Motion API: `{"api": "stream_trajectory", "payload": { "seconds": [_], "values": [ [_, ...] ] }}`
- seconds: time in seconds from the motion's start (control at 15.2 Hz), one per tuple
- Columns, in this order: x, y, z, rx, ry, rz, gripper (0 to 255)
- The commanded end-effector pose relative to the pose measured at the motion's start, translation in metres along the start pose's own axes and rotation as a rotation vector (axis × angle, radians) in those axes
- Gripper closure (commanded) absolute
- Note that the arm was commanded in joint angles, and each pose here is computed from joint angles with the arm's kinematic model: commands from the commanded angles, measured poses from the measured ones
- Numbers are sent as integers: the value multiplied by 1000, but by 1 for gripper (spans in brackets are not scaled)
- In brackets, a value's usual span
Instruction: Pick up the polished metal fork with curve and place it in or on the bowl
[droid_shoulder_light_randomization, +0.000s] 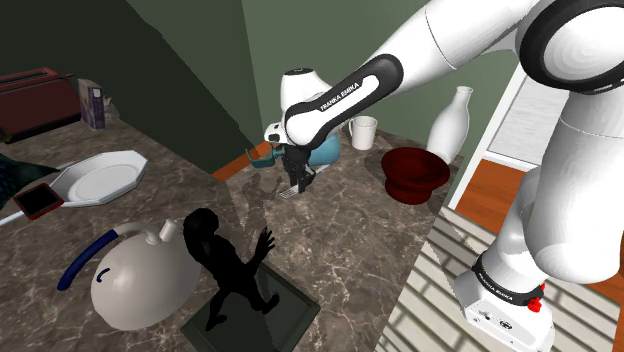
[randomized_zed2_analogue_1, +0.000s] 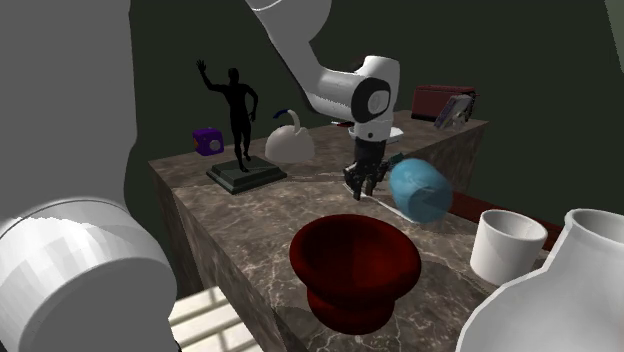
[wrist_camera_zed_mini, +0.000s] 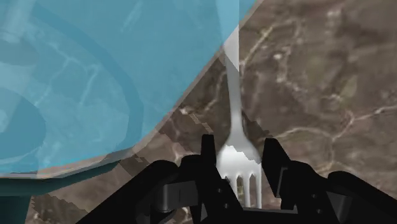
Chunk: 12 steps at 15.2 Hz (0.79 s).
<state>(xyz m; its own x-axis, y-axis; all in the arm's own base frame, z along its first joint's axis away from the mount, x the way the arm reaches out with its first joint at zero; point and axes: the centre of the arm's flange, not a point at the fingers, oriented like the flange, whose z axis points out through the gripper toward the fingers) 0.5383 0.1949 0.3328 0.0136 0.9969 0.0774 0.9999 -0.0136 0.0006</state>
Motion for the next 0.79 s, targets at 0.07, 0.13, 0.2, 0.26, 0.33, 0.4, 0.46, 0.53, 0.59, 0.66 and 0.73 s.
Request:
{"api": "stream_trajectory", "payload": {
  "seconds": [0.07,0.13,0.2,0.26,0.33,0.4,0.46,0.53,0.59,0.66,0.73],
  "values": [
    [0,-2,3,10,-4,0,255],
    [0,-2,4,10,-4,0,255],
    [0,-2,4,10,-4,0,255],
    [0,-2,4,10,-4,0,255],
    [0,-2,4,10,-4,0,255],
    [0,-1,4,10,-4,0,255],
    [0,-1,5,10,-4,0,255],
    [0,-1,-1,10,-4,0,255],
    [0,-1,-6,10,-4,0,255],
    [1,-1,-11,10,-4,0,255],
    [1,-1,-17,10,-4,0,255]
  ]
}}
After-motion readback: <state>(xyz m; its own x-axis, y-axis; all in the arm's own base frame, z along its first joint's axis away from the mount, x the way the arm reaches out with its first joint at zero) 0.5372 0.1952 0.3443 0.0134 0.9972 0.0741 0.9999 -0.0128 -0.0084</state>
